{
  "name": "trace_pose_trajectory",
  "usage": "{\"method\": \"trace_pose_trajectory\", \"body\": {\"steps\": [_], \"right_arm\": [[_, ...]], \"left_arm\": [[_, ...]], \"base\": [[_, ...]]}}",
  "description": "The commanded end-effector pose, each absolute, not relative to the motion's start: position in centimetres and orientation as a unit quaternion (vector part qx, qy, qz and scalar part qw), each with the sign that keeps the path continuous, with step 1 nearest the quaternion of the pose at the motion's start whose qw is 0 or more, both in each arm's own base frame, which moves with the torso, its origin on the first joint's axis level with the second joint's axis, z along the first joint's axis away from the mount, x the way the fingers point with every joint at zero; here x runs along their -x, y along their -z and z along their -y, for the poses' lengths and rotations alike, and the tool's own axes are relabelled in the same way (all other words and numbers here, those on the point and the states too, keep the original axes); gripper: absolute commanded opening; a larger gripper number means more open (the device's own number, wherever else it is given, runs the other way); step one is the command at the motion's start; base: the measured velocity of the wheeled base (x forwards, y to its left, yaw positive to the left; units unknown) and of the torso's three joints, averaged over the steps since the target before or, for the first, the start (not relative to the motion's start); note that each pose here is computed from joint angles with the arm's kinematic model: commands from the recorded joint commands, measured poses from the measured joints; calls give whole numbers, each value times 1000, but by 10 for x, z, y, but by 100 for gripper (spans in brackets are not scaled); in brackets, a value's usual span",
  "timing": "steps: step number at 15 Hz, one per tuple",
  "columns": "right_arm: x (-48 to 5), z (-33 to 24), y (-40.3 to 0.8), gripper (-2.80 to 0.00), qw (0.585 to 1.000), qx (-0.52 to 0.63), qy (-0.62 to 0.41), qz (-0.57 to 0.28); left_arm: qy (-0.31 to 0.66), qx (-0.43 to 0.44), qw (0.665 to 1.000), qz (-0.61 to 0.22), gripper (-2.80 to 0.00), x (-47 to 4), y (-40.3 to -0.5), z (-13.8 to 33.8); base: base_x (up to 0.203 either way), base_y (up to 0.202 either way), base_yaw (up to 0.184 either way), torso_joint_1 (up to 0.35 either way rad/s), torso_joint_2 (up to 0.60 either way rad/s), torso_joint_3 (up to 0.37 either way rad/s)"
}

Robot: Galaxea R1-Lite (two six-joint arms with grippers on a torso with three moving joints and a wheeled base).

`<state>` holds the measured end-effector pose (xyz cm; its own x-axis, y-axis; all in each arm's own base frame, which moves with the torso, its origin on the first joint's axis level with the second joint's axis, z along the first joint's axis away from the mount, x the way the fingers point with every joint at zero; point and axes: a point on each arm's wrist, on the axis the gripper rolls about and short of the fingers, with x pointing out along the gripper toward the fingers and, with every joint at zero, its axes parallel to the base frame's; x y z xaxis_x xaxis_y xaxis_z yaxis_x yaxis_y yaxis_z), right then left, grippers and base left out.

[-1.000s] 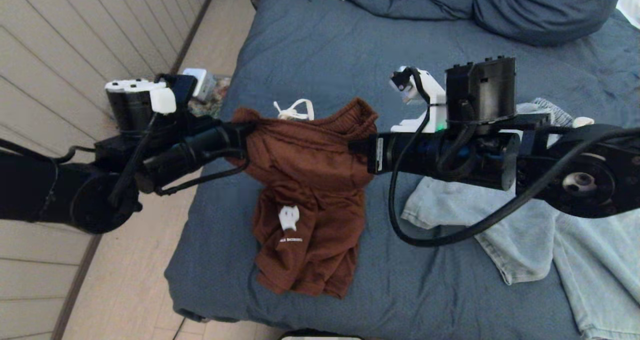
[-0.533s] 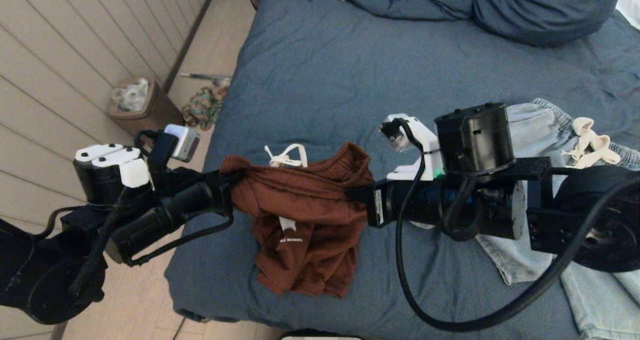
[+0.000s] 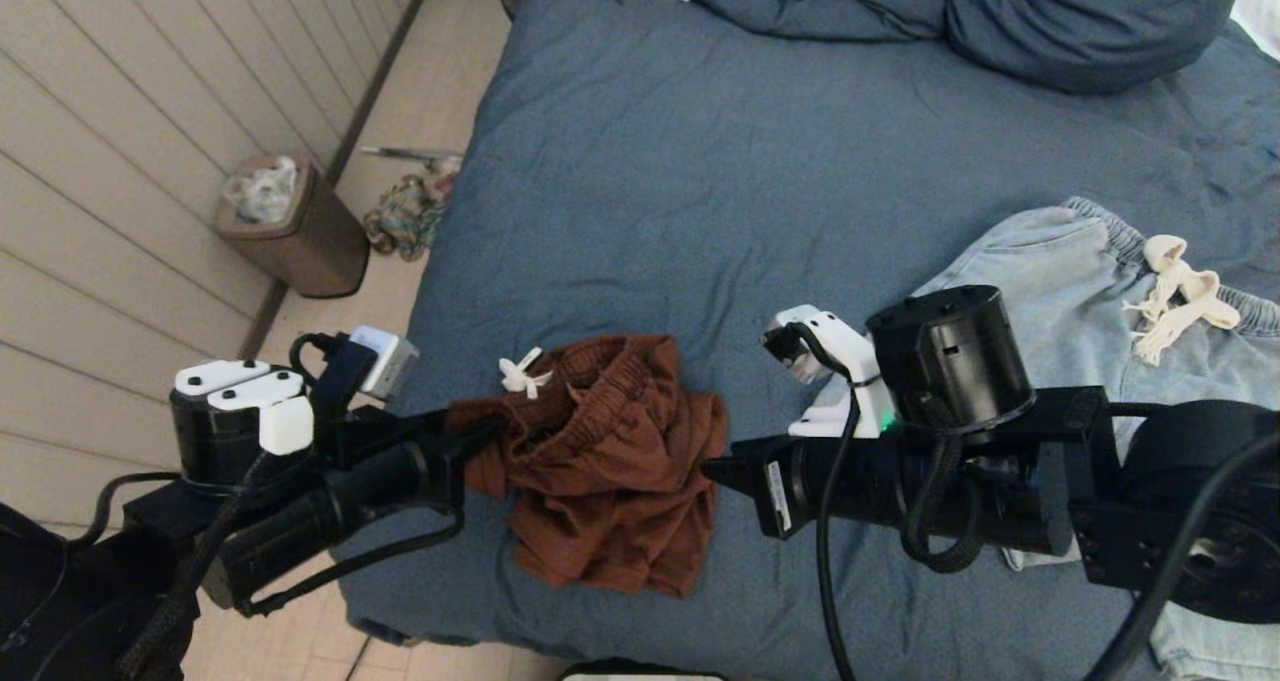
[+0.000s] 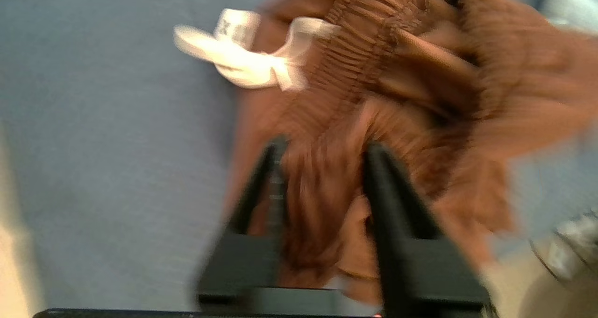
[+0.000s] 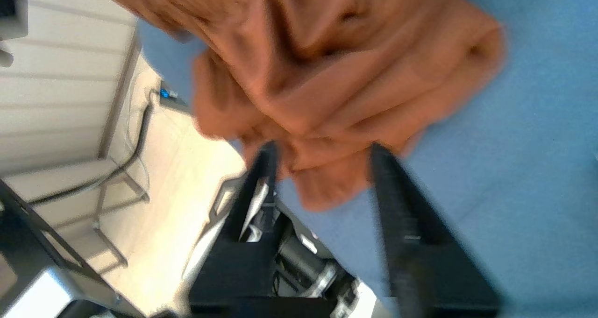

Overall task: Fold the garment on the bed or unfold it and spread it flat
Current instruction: Fold the brown shorts

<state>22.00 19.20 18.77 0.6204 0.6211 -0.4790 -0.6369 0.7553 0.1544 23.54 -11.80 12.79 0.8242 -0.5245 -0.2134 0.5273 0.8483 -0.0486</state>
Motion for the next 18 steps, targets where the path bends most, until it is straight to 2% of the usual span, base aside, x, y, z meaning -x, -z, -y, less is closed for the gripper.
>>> {"method": "trace_pose_trajectory", "body": {"steps": [1, 3, 5, 11, 12, 13, 14, 17, 18], "right_arm": [[-213, -191, -180, 0, 896, 21, -357, -264], [-204, -185, -181, 0, 898, 19, -364, -247], [-204, -184, -191, 0, 903, 7, -369, -218], [-230, -202, -214, 0, 912, -10, -367, -182], [-238, -207, -214, -280, 914, -12, -364, -180], [-245, -211, -215, -280, 916, -15, -360, -179], [-255, -217, -213, -280, 918, -17, -353, -178], [-283, -235, -217, -280, 922, -18, -342, -177], [-293, -243, -218, -280, 923, -18, -341, -179]], "left_arm": [[291, -9, 949, -125, 0, -225, -120, 120], [305, -8, 945, -114, 0, -210, -122, 121], [307, 0, 949, -66, 0, -199, -131, 117], [282, 16, 959, -9, 0, -200, -153, 109], [267, 23, 963, 6, 0, -208, -162, 107], [254, 28, 967, 9, 0, -215, -167, 106], [240, 33, 970, 8, -280, -224, -175, 107], [190, 64, 980, -12, -280, -258, -198, 115], [179, 71, 981, -29, -280, -272, -194, 120]], "base": [[0, 0, 0, 0, 0, 0], [0, 0, 0, 0, 0, 0], [0, 0, 0, 0, 0, 0], [0, 0, 0, 0, 0, 0], [0, 0, 0, 0, 0, 0], [0, 0, 0, 0, 0, 0], [0, 0, 0, 0, 0, 0], [0, 0, 0, 0, 0, 0], [0, 0, 0, 0, 0, 0]]}}
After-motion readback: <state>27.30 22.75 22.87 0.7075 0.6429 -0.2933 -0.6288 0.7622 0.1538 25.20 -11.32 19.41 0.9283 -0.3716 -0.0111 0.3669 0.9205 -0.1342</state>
